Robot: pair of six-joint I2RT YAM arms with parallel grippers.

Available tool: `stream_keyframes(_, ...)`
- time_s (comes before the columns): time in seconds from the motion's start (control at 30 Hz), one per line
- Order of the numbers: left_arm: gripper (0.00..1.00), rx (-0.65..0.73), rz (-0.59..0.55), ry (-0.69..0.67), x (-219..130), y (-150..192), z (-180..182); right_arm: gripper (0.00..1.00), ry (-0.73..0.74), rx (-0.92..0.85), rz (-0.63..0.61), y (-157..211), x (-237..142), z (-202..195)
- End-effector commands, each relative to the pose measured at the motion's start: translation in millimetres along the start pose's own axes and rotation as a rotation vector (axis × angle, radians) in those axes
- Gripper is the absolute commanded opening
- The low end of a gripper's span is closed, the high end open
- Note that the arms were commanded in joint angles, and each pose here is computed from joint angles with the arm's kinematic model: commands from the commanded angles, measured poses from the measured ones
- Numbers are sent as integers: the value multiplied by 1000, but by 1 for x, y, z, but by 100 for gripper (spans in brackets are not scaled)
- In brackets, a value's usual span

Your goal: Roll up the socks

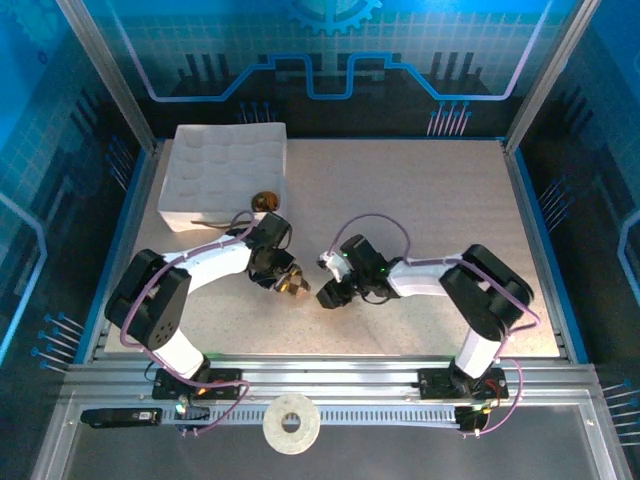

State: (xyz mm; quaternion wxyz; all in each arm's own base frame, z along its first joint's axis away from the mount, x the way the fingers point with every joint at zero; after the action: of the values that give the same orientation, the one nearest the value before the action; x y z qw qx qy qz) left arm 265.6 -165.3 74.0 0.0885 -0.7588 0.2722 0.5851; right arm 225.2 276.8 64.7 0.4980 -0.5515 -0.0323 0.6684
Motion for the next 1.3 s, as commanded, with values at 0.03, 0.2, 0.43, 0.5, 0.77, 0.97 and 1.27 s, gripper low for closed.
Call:
stream_keyframes(0.03, 31, -25, -17, -107, 4, 0, 33, 41, 85, 54, -174, -27, -25, -16)
stream_keyframes(0.2, 32, -36, 0, -88, 3, 3, 37, 29, 38, 116, -129, -48, -6, -22)
stream_keyframes(0.43, 36, -53, 5, -49, 5, 4, 36, 25, -51, 169, -16, -54, 35, -16)
stream_keyframes(0.5, 38, -59, 3, -42, 6, 3, 36, 23, -75, 172, 11, -49, 44, -10)
stream_keyframes(0.77, 42, -105, 14, -7, 8, 4, 38, 11, -112, 176, 59, -30, 53, 9)
stream_keyframes(0.97, 62, -114, 43, 33, 9, 8, 29, 11, -115, 183, 68, -25, 55, 13)
stream_keyframes(1.27, 79, -100, 74, 34, 12, 14, 29, 12, -132, 187, 67, -33, 61, 12)
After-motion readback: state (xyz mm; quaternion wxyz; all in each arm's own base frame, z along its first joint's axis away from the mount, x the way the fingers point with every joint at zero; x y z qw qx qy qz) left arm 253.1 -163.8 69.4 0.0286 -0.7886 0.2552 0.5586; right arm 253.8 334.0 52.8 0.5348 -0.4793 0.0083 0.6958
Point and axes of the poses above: each hand's point on the last joint's axis, 136 mm out from that joint toward the fingers, its own x axis out along the fingers, its own z axis along the line the jaws close on, y = z × x, the point moved 5 cm from there along -x, back along the fingers, and after that the axes turned 6 degrees about -x, right-handed, at the moved point
